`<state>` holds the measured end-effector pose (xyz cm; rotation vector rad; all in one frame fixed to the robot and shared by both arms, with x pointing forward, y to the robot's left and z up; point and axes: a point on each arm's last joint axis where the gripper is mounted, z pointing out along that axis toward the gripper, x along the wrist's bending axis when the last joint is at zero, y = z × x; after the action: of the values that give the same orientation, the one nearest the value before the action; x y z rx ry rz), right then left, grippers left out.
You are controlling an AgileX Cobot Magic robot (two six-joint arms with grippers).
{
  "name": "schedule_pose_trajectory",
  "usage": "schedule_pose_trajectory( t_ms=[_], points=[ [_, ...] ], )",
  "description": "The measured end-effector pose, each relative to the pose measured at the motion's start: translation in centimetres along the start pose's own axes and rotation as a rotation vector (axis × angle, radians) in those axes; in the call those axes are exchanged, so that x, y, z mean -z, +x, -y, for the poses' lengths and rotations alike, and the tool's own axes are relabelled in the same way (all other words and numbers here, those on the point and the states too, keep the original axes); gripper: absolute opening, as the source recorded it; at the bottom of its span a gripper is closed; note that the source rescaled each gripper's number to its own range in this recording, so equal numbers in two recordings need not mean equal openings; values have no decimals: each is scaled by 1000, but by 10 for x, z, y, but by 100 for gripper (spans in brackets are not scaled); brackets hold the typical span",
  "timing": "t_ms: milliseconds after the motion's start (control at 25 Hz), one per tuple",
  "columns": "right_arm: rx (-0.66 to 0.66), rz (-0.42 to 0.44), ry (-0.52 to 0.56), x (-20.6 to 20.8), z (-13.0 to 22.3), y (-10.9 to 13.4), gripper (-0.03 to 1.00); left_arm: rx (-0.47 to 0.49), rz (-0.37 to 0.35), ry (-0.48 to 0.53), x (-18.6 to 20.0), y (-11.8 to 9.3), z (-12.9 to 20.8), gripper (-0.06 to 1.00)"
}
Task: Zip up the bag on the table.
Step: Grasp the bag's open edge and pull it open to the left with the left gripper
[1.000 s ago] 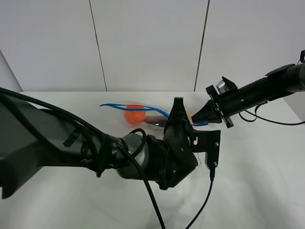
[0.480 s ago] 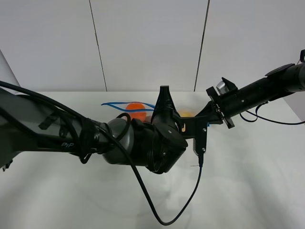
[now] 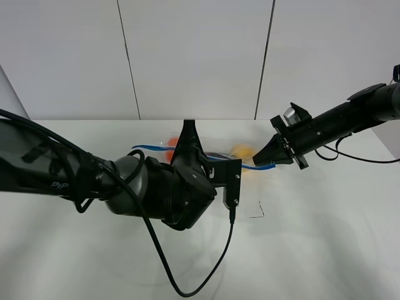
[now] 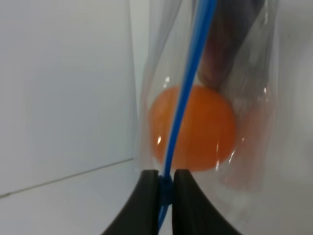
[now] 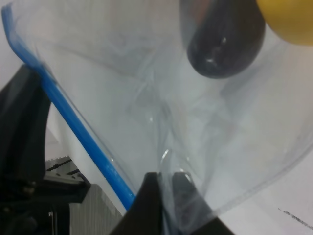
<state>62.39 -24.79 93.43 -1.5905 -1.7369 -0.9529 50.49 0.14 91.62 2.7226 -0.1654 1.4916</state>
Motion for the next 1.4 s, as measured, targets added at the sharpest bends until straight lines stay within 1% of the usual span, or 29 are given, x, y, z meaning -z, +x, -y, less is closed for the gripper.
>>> schedule_pose_trajectory(
  t_ms=[320,720,1040,1400],
  points=[
    [4,7,7,0,1,-1,0,27,24,65,-12,1,25,0],
    [5,10,10,0,1,-1,0,65,40,90,-23,7,40,0],
    [5,9,9,0,1,-1,0,111,40,153,-37,15,65,0],
    [5,10,10,0,1,-1,0,128,38,181,-43,19,77,0]
  ],
)
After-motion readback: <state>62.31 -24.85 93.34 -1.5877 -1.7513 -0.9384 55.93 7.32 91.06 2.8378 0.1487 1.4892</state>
